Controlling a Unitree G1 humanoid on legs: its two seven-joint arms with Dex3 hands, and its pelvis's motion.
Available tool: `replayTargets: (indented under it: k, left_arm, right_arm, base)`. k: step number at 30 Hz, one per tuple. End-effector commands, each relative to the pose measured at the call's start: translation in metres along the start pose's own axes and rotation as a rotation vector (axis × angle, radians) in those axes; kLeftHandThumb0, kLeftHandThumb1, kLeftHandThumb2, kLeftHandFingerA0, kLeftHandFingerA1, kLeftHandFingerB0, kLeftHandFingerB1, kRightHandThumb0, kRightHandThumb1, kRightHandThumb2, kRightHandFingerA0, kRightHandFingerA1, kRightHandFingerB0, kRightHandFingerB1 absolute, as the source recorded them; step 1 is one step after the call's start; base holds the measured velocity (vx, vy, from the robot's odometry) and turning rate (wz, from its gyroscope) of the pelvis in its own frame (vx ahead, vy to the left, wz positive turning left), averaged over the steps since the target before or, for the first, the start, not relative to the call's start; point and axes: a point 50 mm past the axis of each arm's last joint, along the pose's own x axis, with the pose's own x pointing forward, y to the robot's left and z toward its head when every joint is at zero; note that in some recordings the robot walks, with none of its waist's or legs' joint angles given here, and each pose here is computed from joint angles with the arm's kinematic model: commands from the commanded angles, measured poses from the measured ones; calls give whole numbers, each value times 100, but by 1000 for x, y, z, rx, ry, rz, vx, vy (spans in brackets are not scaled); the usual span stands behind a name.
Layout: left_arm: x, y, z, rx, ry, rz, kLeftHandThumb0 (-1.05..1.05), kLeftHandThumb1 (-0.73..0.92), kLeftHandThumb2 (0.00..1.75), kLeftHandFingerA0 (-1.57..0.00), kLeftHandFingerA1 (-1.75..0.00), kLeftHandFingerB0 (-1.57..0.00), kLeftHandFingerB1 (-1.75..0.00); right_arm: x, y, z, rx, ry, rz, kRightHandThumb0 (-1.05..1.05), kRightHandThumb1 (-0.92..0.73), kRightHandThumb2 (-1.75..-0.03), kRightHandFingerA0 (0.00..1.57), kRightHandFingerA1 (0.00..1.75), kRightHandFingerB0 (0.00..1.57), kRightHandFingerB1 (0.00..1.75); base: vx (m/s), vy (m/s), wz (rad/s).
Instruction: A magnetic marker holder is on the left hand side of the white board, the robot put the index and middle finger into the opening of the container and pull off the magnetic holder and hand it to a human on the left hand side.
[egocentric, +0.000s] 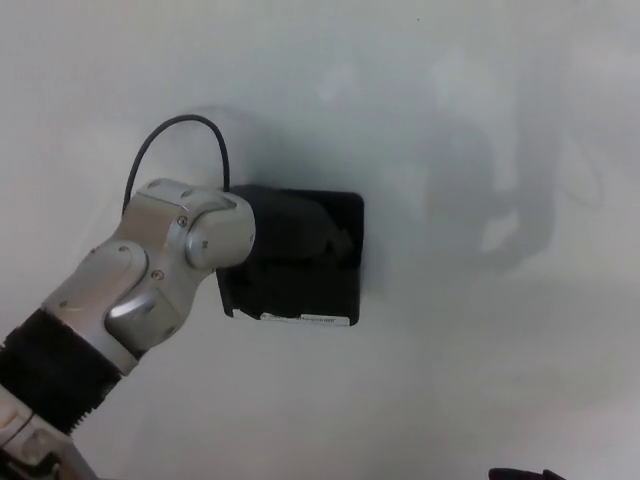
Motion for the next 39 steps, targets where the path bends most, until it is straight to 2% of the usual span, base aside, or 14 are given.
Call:
replayTargets:
  k: [1,8,9,10,11,14,32,33,34,35,36,37,38,39]
  left_arm:
    - [3,-10,-5,-247,-64,-493,-20,53,80,-89,-128,-93,-86]
    - [3,-9,-6,-252,-68,-508,-20,53,80,-89,-128,-93,-86]
    - [2,-9,-7,-287,-65,-543,-21,66,62,-80,-141,-85,-98]
    - [2,-8,-8,-314,-64,-570,-21,66,62,-80,-141,-85,-98]
    - [-3,-12,-16,-461,-83,-665,-17,68,69,-72,-165,-81,-132]
    - [-10,-18,-26,-661,-135,-783,-15,68,68,-71,-161,-76,-137]
    - [-25,-26,-27,-936,-324,-832,-12,74,65,-85,-162,-80,-132]
    - [-27,-27,-26,-953,-374,-815,-13,74,67,-87,-157,-83,-130]
    - [-29,-31,-24,-1015,-447,-810,-4,77,66,-86,-161,-81,-125]
    - [-30,-34,-23,-1060,-497,-808,-4,77,66,-86,-161,-81,-125]
    - [-32,-46,-19,-1186,-646,-814,-1,78,65,-79,-162,-77,-129]
    - [-33,-49,-19,-1210,-677,-815,-1,78,65,-79,-162,-77,-129]
    - [-34,-56,-17,-1288,-758,-816,-3,77,63,-81,-163,-79,-126]
    - [-34,-64,-13,-1352,-836,-802,-7,54,90,-115,-135,-91,-112]
  right_arm:
    - [7,-9,5,-6,-6,-13,-48,-61,-59,107,57,69,47]
    - [7,-9,5,-6,-6,-13,-48,-61,-59,107,57,69,47]
    - [8,-9,6,-6,-10,-13,-48,-61,-59,107,57,70,47]
    - [9,-9,6,-6,-13,-13,-48,-61,-59,107,57,70,47]
    - [14,-8,11,-7,-25,-14,-50,-61,-59,108,57,72,49]
    - [21,-6,17,-9,-40,-16,-51,-62,-59,108,57,72,49]
    - [28,-6,23,-9,-59,-11,-57,-63,-60,108,56,71,50]
    - [28,-7,23,-8,-64,-15,-60,-49,-92,94,71,65,64]
    - [27,-8,23,-8,-67,-16,-56,-62,-59,109,55,73,50]
    - [27,-8,24,-9,-69,-16,-56,-62,-59,109,55,73,50]
    - [27,-9,24,-4,-74,-11,-59,-49,-91,94,72,65,64]
    - [27,-9,24,-3,-76,-9,-59,-49,-91,94,72,65,64]
    - [28,-8,25,-10,-71,-8,-56,-62,-59,109,56,73,50]
    - [29,-6,25,-13,-71,-4,-61,-50,-92,94,71,66,64]
  base:
    - [0,0,0]
    - [0,0,0]
    - [0,0,0]
    - [0,0,0]
    - [0,0,0]
    - [0,0,0]
    - [0,0,0]
    - [0,0,0]
    - [0,0,0]
    - [0,0,0]
    - [0,0,0]
    - [0,0,0]
    - [0,0,0]
    - [0,0,0]
